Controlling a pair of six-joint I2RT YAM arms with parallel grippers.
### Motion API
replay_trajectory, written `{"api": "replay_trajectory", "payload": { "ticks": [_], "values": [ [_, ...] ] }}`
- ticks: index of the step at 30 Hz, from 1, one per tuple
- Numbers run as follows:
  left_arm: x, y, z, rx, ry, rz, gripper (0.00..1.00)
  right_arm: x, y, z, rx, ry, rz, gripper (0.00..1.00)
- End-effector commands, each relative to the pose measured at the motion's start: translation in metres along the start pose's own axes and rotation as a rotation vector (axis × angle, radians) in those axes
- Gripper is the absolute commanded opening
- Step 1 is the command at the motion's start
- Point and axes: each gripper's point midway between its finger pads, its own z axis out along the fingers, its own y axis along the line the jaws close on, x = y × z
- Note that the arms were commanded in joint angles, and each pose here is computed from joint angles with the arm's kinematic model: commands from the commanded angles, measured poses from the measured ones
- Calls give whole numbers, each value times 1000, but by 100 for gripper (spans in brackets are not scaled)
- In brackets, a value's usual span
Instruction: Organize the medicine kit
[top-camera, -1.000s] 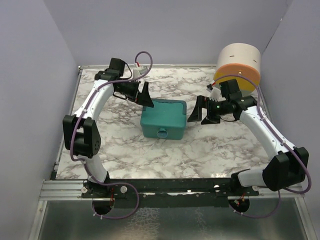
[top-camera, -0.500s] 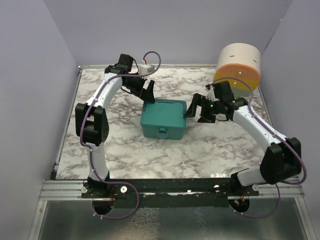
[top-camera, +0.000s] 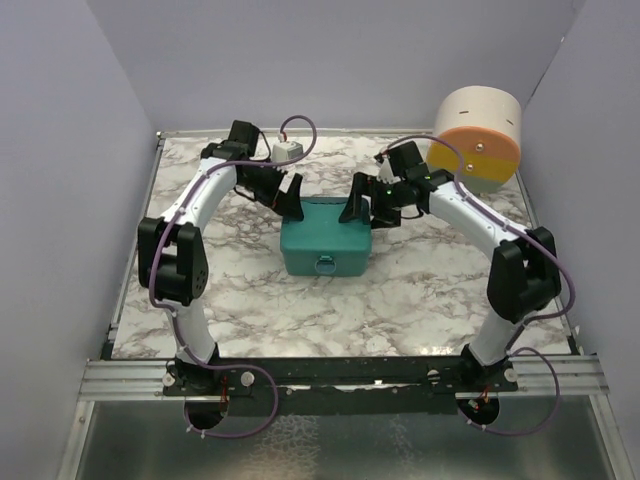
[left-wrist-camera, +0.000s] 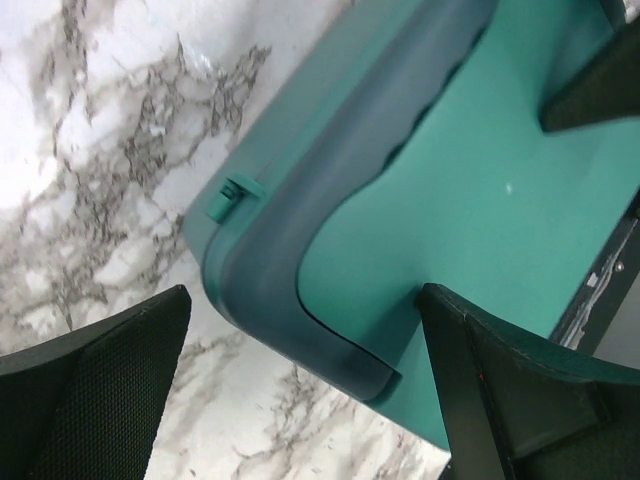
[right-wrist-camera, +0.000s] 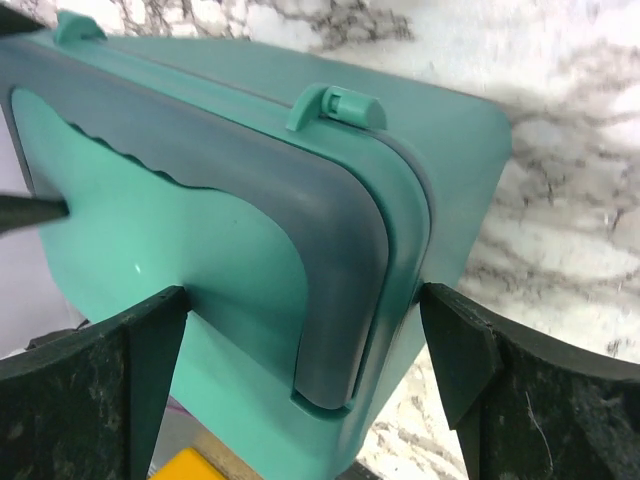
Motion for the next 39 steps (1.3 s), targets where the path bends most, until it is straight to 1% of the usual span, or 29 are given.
{"api": "replay_trajectory", "payload": {
  "ticks": [1,8,15,23,28,29,39],
  "values": [
    [62,16,-8,-73,164,-31,99,-32,-13,30,77,-31,-66,100],
    [81,5,-19,-71,173,-82,99,-75,3,67,43,-27,-141,100],
    [86,0,-23,-71,169,-109,99,-91,17,104,9,-4,-181,100],
    [94,-9,-25,-61,169,-149,99,-91,33,138,-39,20,-207,100],
    [98,-14,-27,-59,169,-163,99,-82,42,159,-57,48,-235,100],
    [106,-15,-24,-52,186,-183,99,-80,43,162,-59,54,-237,100],
    [115,-28,-25,-41,176,-230,99,-63,45,182,-79,91,-267,100]
  ]
}}
